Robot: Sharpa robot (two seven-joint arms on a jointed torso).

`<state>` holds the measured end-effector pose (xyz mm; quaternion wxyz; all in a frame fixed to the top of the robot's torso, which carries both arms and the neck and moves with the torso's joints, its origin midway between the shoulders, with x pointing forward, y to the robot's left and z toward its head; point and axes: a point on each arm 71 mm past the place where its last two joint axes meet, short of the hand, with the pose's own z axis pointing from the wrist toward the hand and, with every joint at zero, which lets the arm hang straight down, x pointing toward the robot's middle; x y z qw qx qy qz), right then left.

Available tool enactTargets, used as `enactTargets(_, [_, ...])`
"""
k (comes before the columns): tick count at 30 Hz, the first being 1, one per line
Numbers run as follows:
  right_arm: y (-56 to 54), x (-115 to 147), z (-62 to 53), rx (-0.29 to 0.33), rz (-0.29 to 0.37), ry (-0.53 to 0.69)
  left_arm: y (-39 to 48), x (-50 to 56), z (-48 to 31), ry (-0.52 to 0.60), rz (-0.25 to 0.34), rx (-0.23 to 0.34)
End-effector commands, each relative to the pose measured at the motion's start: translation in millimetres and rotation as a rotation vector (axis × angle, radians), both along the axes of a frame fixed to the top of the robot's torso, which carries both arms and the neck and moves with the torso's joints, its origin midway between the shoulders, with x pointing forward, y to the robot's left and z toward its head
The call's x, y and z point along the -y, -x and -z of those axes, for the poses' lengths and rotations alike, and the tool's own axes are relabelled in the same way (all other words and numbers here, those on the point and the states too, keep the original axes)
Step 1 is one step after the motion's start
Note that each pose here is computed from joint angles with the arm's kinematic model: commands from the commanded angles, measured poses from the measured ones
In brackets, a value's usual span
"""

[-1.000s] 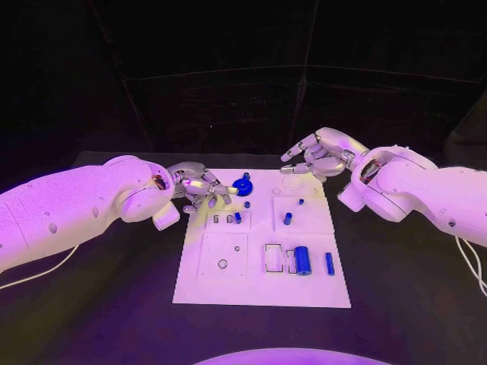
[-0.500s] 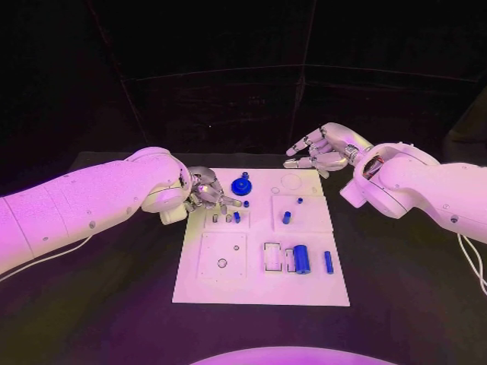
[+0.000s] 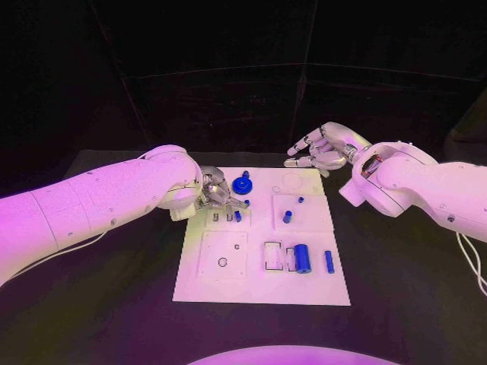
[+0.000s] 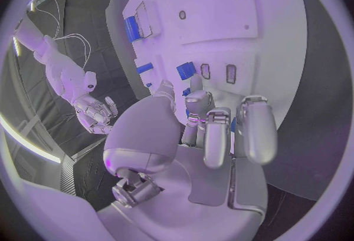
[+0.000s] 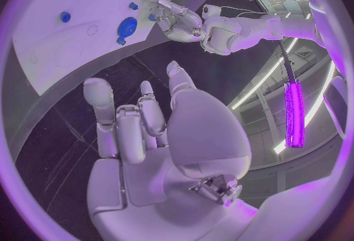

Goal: Assemble the parts on the task board

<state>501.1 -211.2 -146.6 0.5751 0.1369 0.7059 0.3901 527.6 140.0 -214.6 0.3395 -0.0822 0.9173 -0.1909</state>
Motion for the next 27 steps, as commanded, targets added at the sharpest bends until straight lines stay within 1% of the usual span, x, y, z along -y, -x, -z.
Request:
enactTargets(1, [-1.1,-1,-1.1,0.010,0.010,0.024,-1.5,2.0,-0.1,-0.039,0.017,0.004])
enactTargets(8, [-1.8,-2,-0.4,0.007,0.006,0.034,-2.4,8.3,2.3,-0.056,0.032,0.000])
enactTargets(27, [-2.8,-3,0.7,-0.001,0.002,0.040,-3.1,13.8,5.0,-0.067,0.043,-0.006])
